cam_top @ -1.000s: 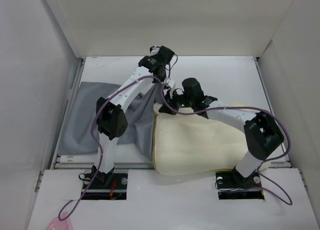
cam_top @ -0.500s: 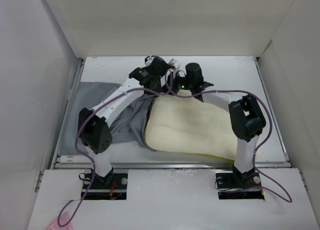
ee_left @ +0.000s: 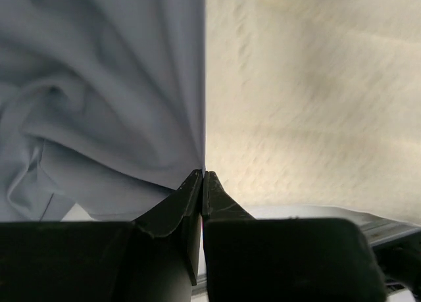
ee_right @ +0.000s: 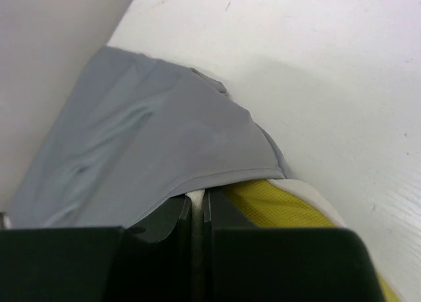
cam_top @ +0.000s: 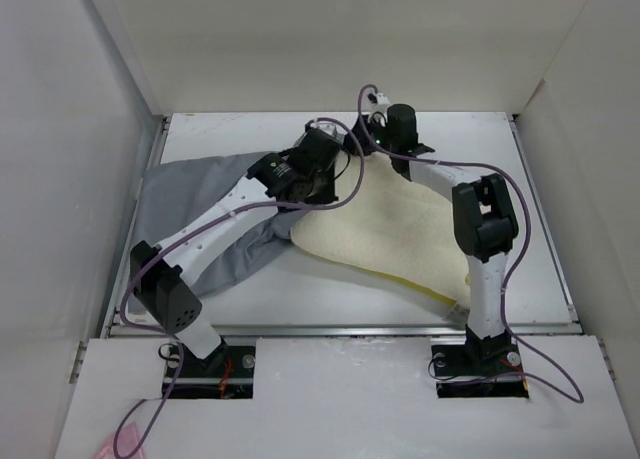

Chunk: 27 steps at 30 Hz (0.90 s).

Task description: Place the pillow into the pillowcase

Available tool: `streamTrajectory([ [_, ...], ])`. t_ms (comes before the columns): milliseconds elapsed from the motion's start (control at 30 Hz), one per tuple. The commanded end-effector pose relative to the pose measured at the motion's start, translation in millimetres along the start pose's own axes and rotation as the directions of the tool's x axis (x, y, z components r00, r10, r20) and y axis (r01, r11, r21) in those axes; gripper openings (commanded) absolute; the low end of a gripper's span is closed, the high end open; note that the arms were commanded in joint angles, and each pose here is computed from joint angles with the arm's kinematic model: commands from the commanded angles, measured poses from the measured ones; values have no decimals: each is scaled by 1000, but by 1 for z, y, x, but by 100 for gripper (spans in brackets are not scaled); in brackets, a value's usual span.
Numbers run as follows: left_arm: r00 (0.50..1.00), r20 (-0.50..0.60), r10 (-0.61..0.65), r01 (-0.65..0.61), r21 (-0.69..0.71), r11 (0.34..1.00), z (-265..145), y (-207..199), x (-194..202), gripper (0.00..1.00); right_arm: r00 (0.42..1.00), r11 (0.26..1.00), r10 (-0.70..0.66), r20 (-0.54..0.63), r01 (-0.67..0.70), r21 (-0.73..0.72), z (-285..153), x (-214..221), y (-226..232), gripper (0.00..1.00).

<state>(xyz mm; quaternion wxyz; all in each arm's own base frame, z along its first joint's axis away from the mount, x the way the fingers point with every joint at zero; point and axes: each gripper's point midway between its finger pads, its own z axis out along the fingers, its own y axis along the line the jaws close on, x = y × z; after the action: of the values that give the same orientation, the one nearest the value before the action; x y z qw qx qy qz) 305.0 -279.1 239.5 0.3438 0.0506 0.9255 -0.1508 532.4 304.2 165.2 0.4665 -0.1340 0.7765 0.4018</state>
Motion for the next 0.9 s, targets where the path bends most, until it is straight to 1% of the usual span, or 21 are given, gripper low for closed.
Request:
streamTrajectory([
  [0,995,-94,-27,16,-117,993,17,35,30,0,976,995,93,198,-81,-65,-11,-77,-12,0],
  [33,992,-121,-44,26,-147,989,27,46,44,0,972,993,93,214,-74,-96,-19,-92,-12,0],
  [100,985,-163,-58,30,-170,985,39,53,58,0,973,991,103,207,-82,-108,-15,-93,-13,0],
  [167,981,-181,-70,36,-185,982,50,54,63,0,967,993,107,233,-94,-66,-14,-102,-19,0],
  [233,980,-185,-73,36,-197,980,54,53,67,0,955,988,156,253,-152,-33,-14,-105,-31,0],
  [300,979,-181,-94,57,-201,978,52,52,65,0,929,979,186,319,-202,16,-21,-116,-51,0],
  [333,979,-181,-94,57,-201,978,52,52,65,0,905,965,251,344,-264,-11,-26,-125,-53,0],
  [367,980,-177,-91,51,-220,974,53,56,66,0,891,958,282,355,-284,-47,-37,-135,-59,0],
  [433,980,-173,-96,52,-245,968,52,61,67,0,860,940,342,378,-312,-141,-51,-158,-50,0],
  [467,980,-174,-96,51,-246,968,49,60,65,0,856,932,361,370,-328,-151,-55,-159,-53,0],
  [533,981,-170,-96,53,-243,969,47,59,62,0,849,933,359,387,-324,-155,-66,-170,-56,0],
  [567,982,-161,-98,58,-237,970,46,56,58,0,849,935,355,391,-318,-158,-70,-176,-51,0],
  [600,981,-170,-96,53,-243,969,45,58,60,0,841,937,348,414,-315,-149,-77,-184,-54,0],
  [633,980,-180,-89,46,-233,971,44,57,61,0,829,930,364,424,-343,-128,-82,-183,-64,0],
  [667,977,-198,-78,35,-212,977,44,54,64,0,822,933,358,443,-339,-125,-87,-190,-59,0],
  [700,979,-193,-71,31,-201,979,41,50,63,0,812,929,363,458,-356,-105,-90,-190,-63,0],
  [733,977,-202,-72,34,-189,981,39,47,64,0,785,918,372,495,-389,-74,-92,-191,-72,0],
  [767,976,-213,-49,17,-151,988,36,38,64,0,779,916,372,506,-396,-64,-95,-191,-74,0],
  [800,980,-196,-43,20,-118,993,34,30,55,0,763,910,379,523,-411,-59,-98,-193,-74,0],
  [833,983,-183,-5,-5,-55,998,38,10,51,0,748,899,383,542,-436,-33,-93,-187,-79,0],
  [867,990,-139,6,-2,27,1000,34,-12,30,0,736,893,380,560,-449,-16,-97,-182,-84,0],
])
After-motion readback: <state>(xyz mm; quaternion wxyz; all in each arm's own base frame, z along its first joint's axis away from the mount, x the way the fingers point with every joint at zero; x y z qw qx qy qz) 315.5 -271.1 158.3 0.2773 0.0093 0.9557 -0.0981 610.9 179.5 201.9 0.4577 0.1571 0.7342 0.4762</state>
